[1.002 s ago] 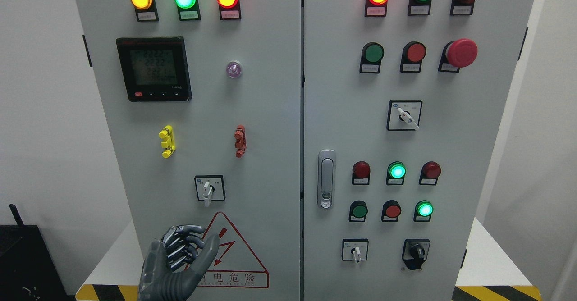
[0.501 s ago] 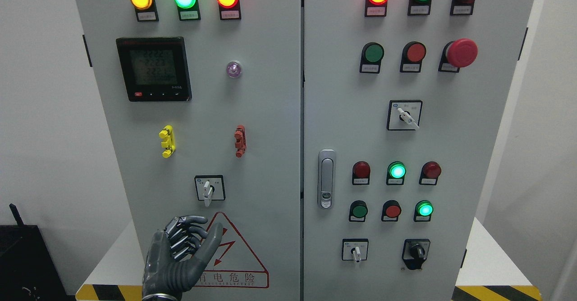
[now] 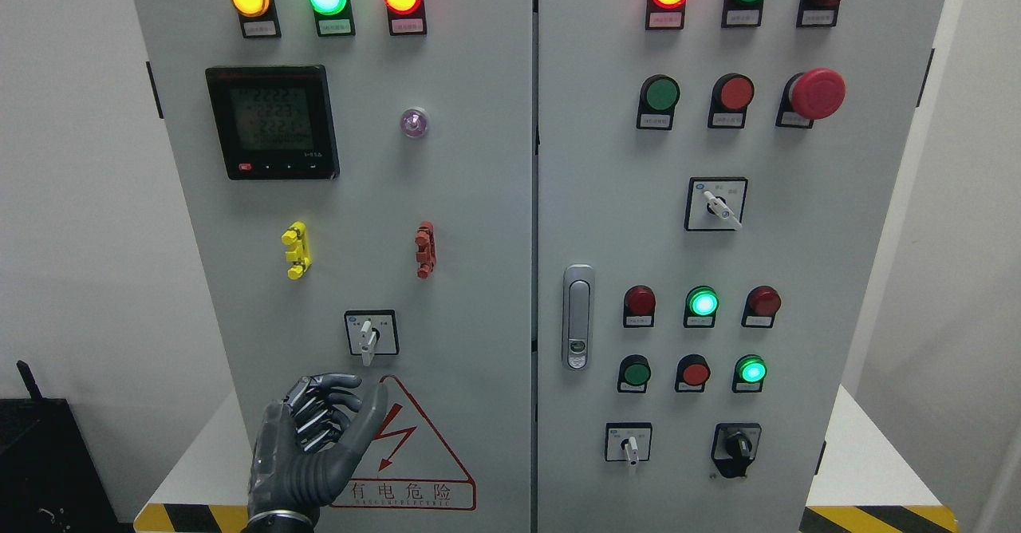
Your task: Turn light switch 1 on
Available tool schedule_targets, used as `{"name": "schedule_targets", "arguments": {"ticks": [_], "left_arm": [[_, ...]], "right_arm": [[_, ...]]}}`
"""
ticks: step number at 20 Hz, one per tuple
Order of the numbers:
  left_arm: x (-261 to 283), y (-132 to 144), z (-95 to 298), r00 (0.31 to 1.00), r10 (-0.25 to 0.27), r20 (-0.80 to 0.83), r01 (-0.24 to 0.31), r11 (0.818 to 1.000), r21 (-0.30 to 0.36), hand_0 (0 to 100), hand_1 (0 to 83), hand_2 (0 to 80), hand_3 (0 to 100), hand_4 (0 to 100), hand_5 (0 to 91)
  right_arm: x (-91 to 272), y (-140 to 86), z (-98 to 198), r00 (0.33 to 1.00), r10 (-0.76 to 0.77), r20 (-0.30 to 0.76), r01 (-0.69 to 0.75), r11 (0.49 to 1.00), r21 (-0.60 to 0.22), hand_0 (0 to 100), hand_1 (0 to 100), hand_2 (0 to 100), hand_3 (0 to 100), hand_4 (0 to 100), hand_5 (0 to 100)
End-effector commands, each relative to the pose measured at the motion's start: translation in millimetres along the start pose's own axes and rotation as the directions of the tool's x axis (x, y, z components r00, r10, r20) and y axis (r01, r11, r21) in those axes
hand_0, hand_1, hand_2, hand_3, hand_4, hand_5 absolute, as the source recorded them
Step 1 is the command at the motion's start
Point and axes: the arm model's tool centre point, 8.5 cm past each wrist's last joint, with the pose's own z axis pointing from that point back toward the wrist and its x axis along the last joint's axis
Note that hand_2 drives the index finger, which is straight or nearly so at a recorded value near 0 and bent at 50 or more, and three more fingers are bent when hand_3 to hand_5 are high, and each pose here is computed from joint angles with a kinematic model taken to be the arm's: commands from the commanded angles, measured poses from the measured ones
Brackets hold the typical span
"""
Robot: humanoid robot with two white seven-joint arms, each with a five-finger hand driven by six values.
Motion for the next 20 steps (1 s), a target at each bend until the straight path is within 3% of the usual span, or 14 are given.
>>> {"name": "schedule_targets", "arguments": {"ticks": [1, 10, 20], "left_arm": [[4.9, 10.1, -7.0, 1.0, 0.018, -0.001, -0.018, 0.999, 0.044, 8, 67.9, 48.3, 70, 84, 78.9], [7.1, 15.3, -10.3, 1.0, 0.014, -0.014, -0.013, 0.997, 0.072, 9, 68.7, 48.7, 70, 85, 79.6], [10.7, 8.5, -16.9, 1.0, 0.013, -0.023, -0.012, 0.998, 0.06, 10, 69.1, 49.1, 70, 85, 79.5]], "right_arm": [[-0.2, 0.0, 0.0, 1.0, -0.001, 0.0, 0.001, 1.0, 0.0, 30, 0, 0, 0, 0, 0], [-0.2, 0.0, 0.0, 1.0, 0.0, 0.0, 0.0, 1.0, 0.0, 30, 0, 0, 0, 0, 0], [0.8, 0.1, 0.0, 1.0, 0.0, 0.001, 0.0, 1.0, 0.0, 30, 0, 0, 0, 0, 0]]}}
